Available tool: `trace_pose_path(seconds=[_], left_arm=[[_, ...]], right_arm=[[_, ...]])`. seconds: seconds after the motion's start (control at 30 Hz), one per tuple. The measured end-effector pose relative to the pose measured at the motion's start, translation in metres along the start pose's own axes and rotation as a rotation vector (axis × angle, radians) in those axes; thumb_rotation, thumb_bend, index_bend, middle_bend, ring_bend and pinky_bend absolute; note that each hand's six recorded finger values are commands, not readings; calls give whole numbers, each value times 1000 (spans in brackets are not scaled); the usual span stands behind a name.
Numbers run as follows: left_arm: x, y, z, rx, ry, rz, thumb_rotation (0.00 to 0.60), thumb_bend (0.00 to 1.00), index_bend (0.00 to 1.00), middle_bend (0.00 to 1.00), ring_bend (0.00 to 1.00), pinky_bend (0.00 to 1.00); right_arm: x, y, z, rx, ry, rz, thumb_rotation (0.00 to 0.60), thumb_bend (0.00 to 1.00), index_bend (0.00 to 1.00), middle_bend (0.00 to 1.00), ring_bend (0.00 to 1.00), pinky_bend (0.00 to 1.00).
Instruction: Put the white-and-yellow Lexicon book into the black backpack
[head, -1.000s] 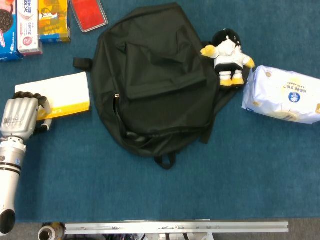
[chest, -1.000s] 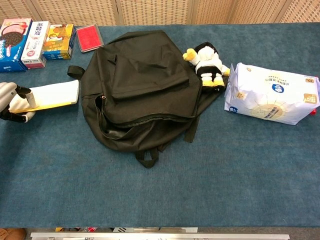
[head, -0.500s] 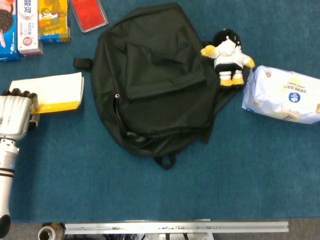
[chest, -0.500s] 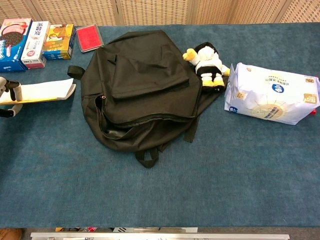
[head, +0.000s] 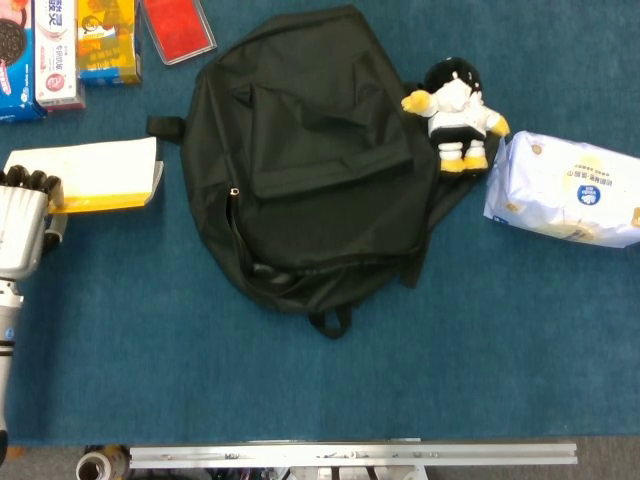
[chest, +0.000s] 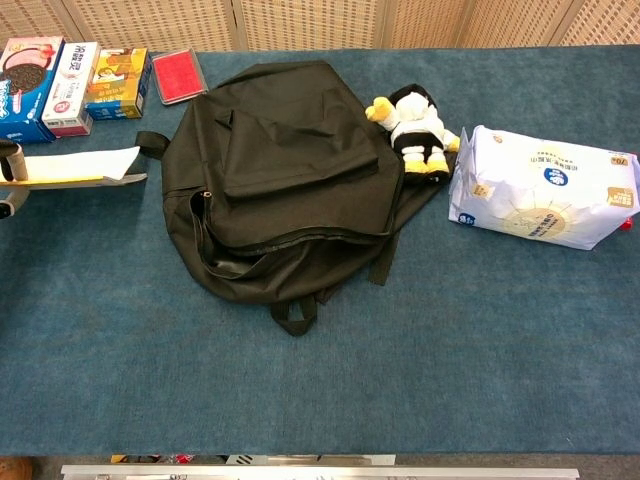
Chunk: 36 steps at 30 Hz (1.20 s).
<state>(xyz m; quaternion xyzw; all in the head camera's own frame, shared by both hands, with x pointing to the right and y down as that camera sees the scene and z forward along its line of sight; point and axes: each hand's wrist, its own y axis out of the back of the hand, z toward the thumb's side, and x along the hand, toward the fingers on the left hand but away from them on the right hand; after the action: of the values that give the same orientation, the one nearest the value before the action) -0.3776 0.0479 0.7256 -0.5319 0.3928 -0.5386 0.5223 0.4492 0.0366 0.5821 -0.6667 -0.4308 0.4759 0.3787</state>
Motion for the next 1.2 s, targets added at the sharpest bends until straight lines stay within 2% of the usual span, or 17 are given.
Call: trace_pose_path(seconds=[0.57,0.97,1.2], left_arm=[[-10,52,-9,-13,-107,238,600,355,716,552,408,469],[-33,81,7,-91,-216,329,600,342,715,555,408,479],[-46,93,18,-119,-276,352,600,340,716,555,408,479]], right_arm=[[-26,-19,52,-48,117,106,600,157,286,298,129,192],[-49,-50,114,-95,233,235,600,139,286,313,129,193],[-62,-80,152,-144,278,327,600,117,286,316,128,194]])
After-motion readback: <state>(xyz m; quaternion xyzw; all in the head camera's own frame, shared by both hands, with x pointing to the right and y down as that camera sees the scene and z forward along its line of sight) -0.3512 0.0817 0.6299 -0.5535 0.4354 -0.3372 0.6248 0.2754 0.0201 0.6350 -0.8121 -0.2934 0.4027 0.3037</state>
